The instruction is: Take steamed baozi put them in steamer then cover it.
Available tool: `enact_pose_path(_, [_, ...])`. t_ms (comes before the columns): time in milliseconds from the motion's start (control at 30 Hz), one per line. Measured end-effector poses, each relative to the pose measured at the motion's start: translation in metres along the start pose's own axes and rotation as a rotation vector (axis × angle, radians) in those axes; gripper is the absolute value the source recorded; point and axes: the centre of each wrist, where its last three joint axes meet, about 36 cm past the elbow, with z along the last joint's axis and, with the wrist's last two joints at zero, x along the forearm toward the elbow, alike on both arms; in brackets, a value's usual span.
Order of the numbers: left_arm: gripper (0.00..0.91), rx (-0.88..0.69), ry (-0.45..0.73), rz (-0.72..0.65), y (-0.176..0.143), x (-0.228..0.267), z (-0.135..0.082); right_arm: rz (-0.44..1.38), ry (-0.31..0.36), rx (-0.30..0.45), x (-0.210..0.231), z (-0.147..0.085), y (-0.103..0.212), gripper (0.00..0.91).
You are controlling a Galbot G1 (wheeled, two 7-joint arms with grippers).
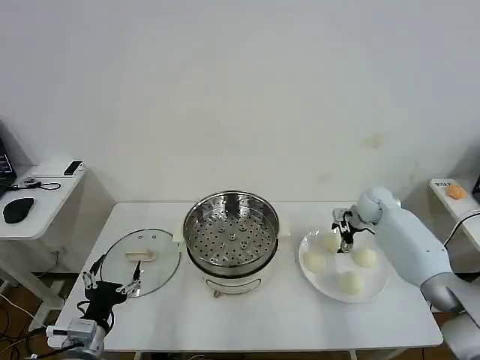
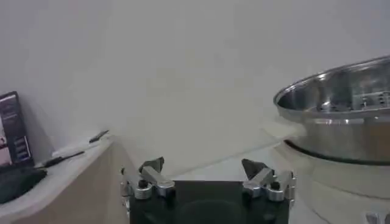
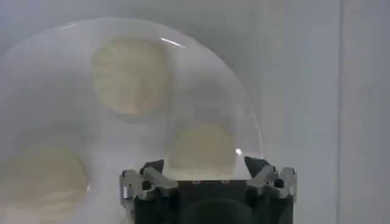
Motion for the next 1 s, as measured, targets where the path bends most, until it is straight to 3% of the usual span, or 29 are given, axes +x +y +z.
enact_pose_path(400, [0.907, 0.0, 0.007, 0.006, -0.001, -0.001, 0.003, 0.015, 0.001, -0.008, -0.008, -0.004, -0.001, 0.907])
enact_pose_path(433, [0.907, 0.0, 0.009, 0.006, -0.001, -0.001, 0.004, 0.015, 0.002, -0.007, -0.008, -0.004, -0.001, 0.897])
enact_pose_path(467, [0.907, 0.0, 0.01, 0.005, -0.001, -0.001, 0.004, 0.015, 0.002, -0.007, -0.008, -0.004, -0.001, 0.796])
enact_pose_path(500, [0.907, 0.0, 0.011, 0.006, -0.001, -0.001, 0.005, 0.015, 0.003, -0.007, -0.008, -0.004, -0.001, 0.776])
enact_pose_path(1000, [0.907, -0.002, 0.019, 0.007, -0.002, -0.001, 0.007, 0.032, -0.002, -0.021, 0.006, 0.005, -0.002, 0.746])
